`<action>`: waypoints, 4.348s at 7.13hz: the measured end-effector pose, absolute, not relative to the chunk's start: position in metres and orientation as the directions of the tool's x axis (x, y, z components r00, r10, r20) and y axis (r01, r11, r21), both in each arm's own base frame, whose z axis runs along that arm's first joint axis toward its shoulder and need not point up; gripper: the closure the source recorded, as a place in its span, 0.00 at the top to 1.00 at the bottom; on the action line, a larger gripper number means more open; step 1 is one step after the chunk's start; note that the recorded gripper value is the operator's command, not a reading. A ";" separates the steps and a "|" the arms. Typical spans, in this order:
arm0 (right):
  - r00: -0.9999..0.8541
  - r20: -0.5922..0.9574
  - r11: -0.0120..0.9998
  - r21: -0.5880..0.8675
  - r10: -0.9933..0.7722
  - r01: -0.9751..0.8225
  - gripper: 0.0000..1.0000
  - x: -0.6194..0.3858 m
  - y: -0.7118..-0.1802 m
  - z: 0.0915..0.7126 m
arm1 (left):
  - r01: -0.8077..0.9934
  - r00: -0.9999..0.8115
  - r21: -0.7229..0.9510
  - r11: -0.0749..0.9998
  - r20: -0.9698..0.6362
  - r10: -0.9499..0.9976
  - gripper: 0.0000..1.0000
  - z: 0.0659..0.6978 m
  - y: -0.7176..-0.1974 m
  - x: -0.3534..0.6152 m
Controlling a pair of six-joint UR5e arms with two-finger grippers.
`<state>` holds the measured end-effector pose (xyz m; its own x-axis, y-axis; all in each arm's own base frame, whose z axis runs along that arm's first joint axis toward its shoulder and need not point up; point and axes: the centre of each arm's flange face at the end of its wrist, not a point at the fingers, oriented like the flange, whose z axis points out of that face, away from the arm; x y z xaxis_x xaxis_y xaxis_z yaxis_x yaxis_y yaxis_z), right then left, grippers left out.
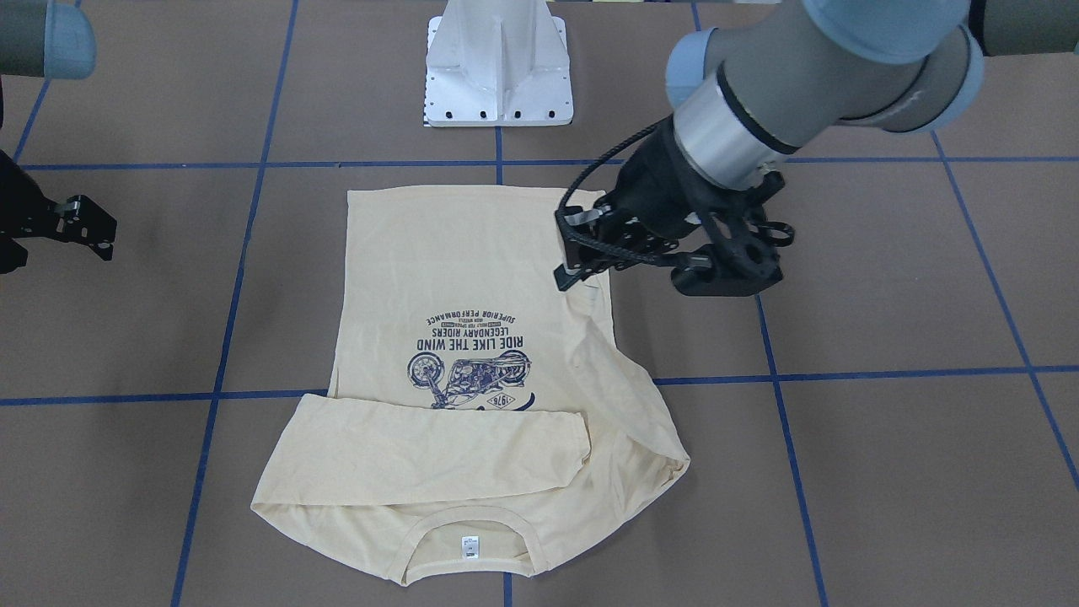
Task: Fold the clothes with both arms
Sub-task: 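Carry the sleeve with the left gripper across the shirt toward the collar, then release the sleeve on the shirt body and raise the left gripper, then move both grippers down to the shirt's side edges near the hem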
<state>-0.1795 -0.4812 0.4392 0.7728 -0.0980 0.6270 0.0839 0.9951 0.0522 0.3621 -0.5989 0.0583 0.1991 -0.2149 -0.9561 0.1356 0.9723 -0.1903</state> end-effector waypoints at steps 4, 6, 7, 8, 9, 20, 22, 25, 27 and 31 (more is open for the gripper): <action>0.774 0.627 0.996 0.047 -0.091 0.079 1.00 -0.177 -0.483 0.440 | 0.154 0.148 -0.172 0.973 -0.970 -0.194 0.00 0.065 -0.627 0.464; 0.773 0.628 0.996 0.049 -0.092 0.078 1.00 -0.178 -0.483 0.439 | 0.204 0.143 -0.154 0.967 -0.972 -0.185 0.00 0.084 -0.648 0.492; 0.773 0.628 0.996 0.050 -0.092 0.078 1.00 -0.179 -0.484 0.438 | 0.216 0.138 -0.141 0.966 -0.975 -0.173 0.00 0.089 -0.648 0.510; 0.771 0.630 0.996 0.049 -0.092 0.079 1.00 -0.180 -0.485 0.437 | 0.211 0.136 -0.129 0.969 -0.978 -0.160 0.00 0.091 -0.637 0.533; 0.768 0.634 0.996 0.045 -0.091 0.081 1.00 -0.181 -0.485 0.438 | 0.199 0.138 -0.120 0.973 -0.979 -0.149 0.00 0.091 -0.618 0.559; 0.772 0.631 0.996 0.022 -0.077 0.082 1.00 -0.185 -0.490 0.448 | 0.173 0.068 -0.050 0.984 -0.996 -0.063 1.00 0.082 -0.534 0.637; 0.770 0.633 0.996 0.022 -0.076 0.081 1.00 -0.187 -0.492 0.446 | 0.185 0.044 -0.037 0.982 -0.998 -0.046 1.00 0.079 -0.529 0.637; 0.725 0.689 1.000 -0.002 -0.007 0.012 1.00 -0.200 -0.502 0.407 | 0.191 0.043 -0.033 0.981 -0.998 -0.042 0.99 0.100 -0.531 0.613; 0.663 0.745 0.996 -0.015 0.067 -0.083 1.00 -0.228 -0.495 0.380 | 0.165 0.080 -0.054 0.985 -0.994 -0.068 0.99 0.141 -0.516 0.564; 0.594 0.790 0.978 -0.031 0.152 -0.208 1.00 -0.343 -0.422 0.352 | 0.177 0.271 -0.074 0.981 -0.955 -0.121 0.99 0.194 -0.481 0.487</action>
